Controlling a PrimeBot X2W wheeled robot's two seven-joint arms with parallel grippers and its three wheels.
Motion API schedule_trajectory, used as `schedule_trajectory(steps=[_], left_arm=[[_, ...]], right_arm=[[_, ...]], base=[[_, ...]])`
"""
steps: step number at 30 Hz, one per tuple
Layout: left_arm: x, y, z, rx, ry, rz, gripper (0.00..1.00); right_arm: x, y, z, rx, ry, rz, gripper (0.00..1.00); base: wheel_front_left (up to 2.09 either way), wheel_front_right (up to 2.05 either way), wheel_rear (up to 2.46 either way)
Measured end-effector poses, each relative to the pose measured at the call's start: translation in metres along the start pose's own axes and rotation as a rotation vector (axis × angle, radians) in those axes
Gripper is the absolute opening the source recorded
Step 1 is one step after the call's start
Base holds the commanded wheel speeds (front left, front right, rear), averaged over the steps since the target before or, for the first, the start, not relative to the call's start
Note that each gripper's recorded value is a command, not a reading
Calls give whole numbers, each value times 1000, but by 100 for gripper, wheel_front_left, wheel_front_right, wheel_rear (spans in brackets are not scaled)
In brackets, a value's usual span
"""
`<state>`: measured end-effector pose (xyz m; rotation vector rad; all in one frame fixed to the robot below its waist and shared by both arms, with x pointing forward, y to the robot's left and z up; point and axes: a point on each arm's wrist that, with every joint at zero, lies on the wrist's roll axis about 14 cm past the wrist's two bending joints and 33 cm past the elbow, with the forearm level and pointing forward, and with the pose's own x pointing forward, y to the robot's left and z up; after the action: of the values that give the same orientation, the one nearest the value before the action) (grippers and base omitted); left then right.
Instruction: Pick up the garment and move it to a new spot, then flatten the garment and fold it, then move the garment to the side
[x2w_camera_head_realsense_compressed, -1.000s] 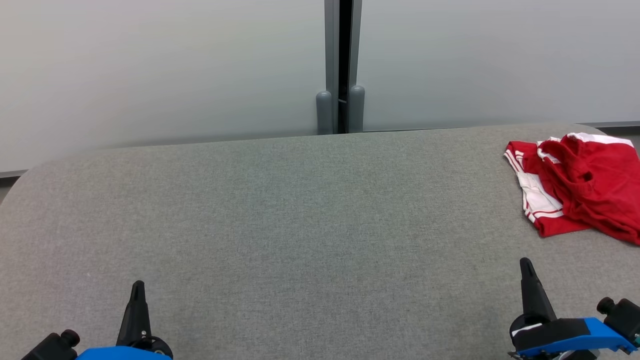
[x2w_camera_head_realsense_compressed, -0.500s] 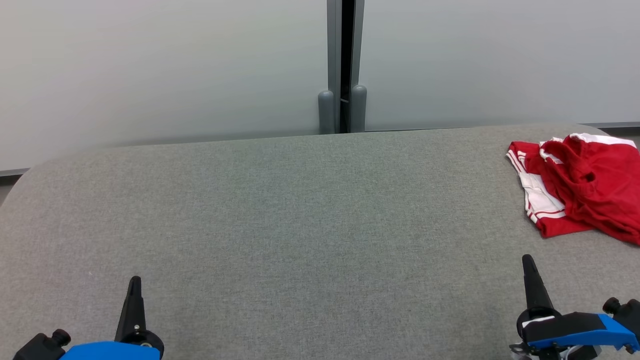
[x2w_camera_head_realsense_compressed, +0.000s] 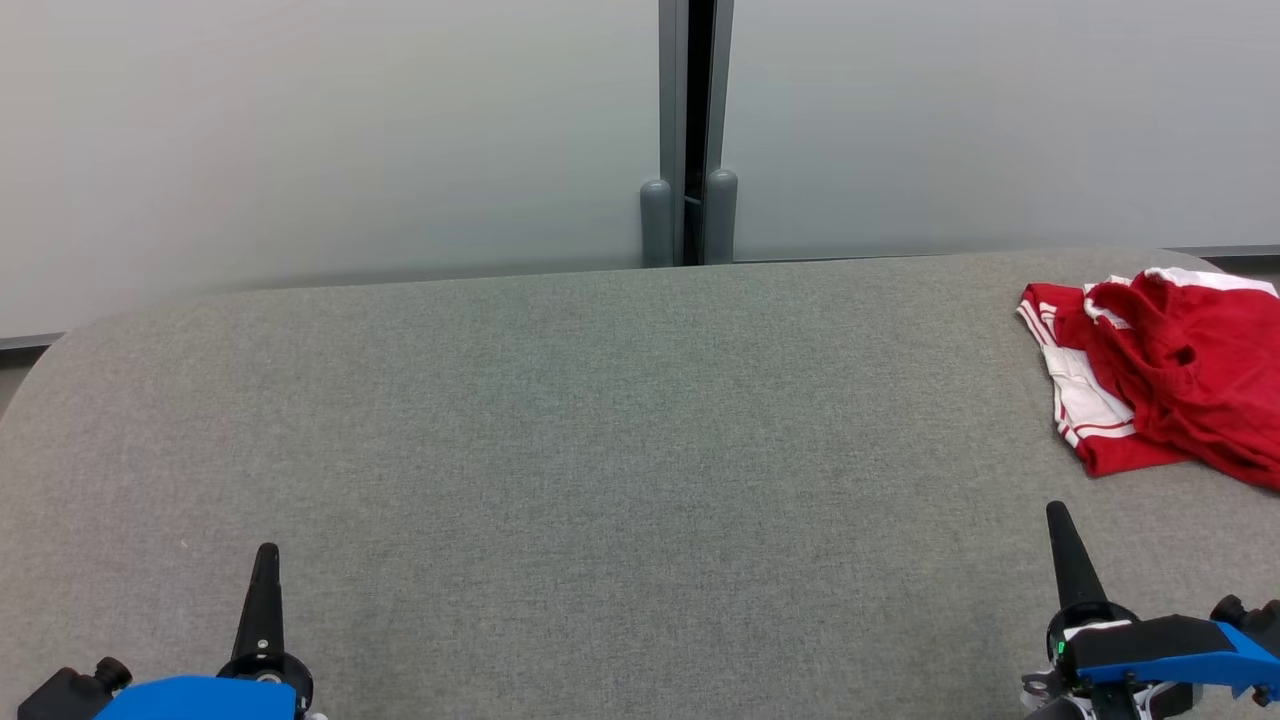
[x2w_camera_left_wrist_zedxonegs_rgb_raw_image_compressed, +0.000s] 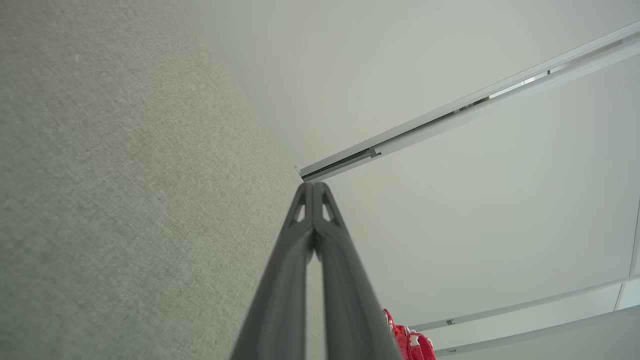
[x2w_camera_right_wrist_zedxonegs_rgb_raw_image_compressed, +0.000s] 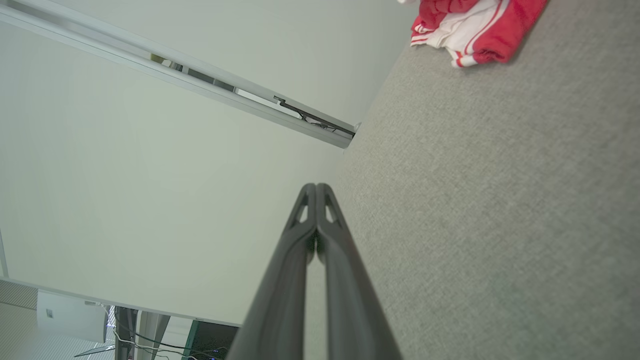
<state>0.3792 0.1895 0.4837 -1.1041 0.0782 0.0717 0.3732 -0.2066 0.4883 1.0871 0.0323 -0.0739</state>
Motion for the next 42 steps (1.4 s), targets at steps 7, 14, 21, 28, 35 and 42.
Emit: schedule_trajectory(steps=[7,14,21,28,35,42], left_arm=[[1,-1,2,-71,1,-8,0],[2,-3,4,-138,2,-17,0],[3,-5,6,-199,1,-29,0],[4,-7,8,-257,4,-39,0],[5,-9,10,-312,4,-50,0],[6,-12,12,-362,4,-65,0]], right_arm=[[2,2,0,71,5,4,0],[3,3,0,138,8,9,0],[6,6,1,201,11,17,0],[7,7,1,261,17,23,0],[9,11,2,317,16,34,0],[10,12,1,370,23,39,0]], base=[[0,0,0],[0,0,0],[0,0,0],[0,0,0],[0,0,0],[0,0,0]])
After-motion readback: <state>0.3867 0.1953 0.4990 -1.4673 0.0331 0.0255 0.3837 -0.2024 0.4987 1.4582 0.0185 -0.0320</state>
